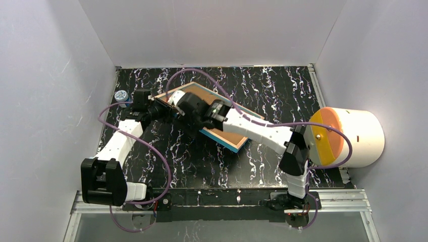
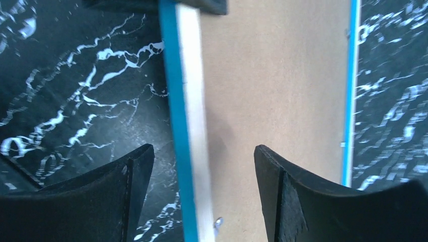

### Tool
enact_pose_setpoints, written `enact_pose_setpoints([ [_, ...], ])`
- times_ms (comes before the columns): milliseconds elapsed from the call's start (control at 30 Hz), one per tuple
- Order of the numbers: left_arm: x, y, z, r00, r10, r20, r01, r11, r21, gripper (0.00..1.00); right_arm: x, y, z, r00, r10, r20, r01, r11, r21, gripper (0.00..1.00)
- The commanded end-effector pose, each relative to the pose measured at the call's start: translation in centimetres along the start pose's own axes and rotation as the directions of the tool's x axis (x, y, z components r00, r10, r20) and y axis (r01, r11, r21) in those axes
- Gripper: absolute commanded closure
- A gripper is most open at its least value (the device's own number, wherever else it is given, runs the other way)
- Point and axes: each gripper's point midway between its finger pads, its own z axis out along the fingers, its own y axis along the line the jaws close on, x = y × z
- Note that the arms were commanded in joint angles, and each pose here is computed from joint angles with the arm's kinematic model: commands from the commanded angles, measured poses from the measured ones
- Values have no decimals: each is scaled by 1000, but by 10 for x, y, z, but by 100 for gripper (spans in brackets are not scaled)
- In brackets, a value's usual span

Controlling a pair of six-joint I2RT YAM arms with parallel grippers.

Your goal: Put the photo into the frame

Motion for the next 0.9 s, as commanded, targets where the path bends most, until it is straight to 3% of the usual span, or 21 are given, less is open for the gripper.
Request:
enact_pose_setpoints([
  [0,-3,-23,-12,1000,24,5,-25,999,25,82,-5,-6,-10,969,-247,-6,239,931,277,19],
  [133,-2,-28,-16,1000,18,-1,-18,999,26,82,-5,-10,-3,927,-369,-63,363,844,396,25],
  [300,-1,-35,-23,1000,14,-5,-14,999,37,82,-16,-14,-3,882,-466,-65,442,775,452,50],
  [400,-1,-38,-24,1000,15,-7,-15,999,38,82,-17,-14,-1,855,-513,-71,488,752,444,59],
  [667,0,-38,-27,1000,19,-12,-18,999,33,77,-15,-4,2,860,-508,-55,492,793,358,87],
  [800,-1,-39,-30,1000,29,-4,-29,999,30,72,-19,-2,-2,864,-501,-37,482,806,343,94],
  [867,-1,-42,-32,999,39,-4,-39,999,33,63,-21,-2,-6,869,-495,-27,473,812,342,96],
])
